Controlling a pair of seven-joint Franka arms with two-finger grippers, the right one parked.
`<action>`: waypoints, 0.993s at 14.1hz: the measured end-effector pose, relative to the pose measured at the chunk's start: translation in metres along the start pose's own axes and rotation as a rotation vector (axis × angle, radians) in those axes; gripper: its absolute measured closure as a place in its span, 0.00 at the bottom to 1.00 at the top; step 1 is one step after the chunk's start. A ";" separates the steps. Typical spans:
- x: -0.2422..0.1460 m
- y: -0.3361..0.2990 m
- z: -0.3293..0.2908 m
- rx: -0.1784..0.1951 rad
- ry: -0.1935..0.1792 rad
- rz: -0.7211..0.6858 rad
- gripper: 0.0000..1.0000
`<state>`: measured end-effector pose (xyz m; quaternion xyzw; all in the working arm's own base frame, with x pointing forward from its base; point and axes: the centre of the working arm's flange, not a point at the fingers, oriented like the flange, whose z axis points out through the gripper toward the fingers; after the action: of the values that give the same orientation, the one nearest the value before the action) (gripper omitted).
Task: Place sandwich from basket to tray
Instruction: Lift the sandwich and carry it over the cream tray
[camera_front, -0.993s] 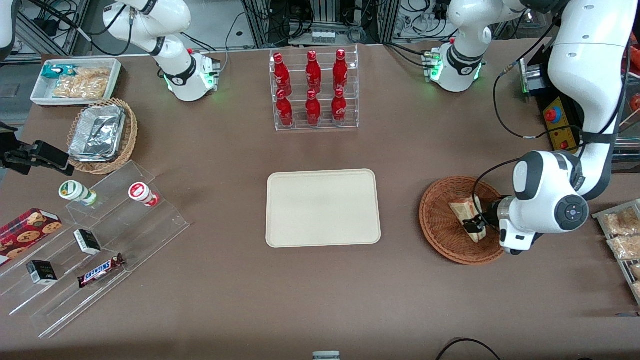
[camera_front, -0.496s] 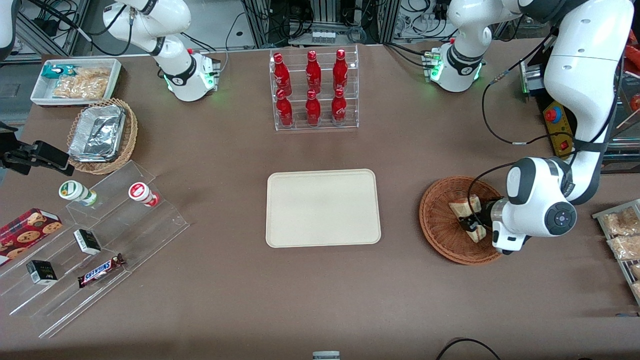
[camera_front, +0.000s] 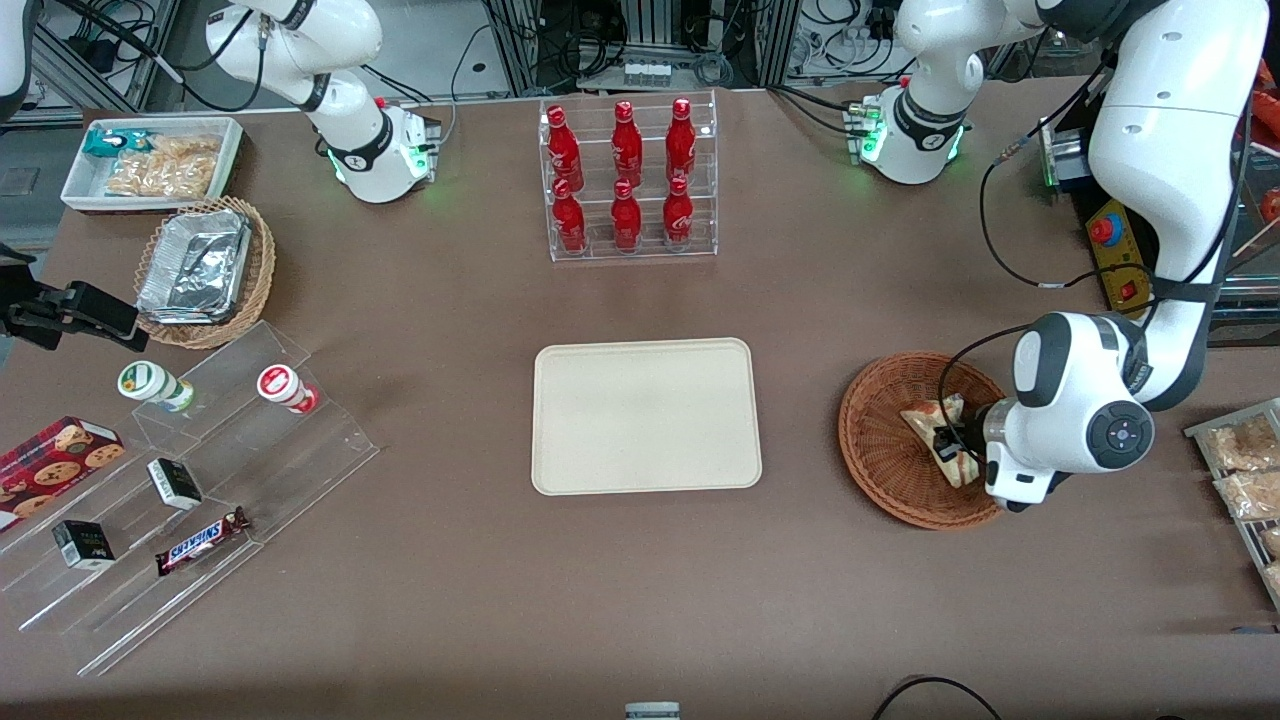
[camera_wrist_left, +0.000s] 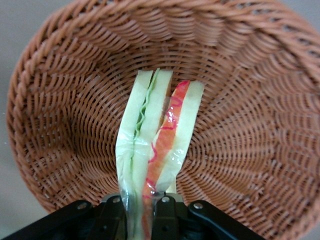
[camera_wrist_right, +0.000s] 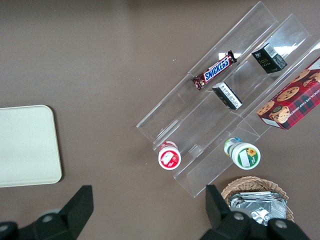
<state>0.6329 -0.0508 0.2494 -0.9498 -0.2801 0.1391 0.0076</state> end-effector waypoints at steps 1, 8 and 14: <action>-0.008 0.006 -0.014 0.001 0.004 0.016 0.81; -0.138 0.119 -0.080 -0.035 0.030 0.270 0.81; -0.242 0.242 -0.042 -0.123 0.051 0.434 0.85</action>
<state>0.5782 -0.3817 0.3300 -0.9897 -0.0769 0.0959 -0.0735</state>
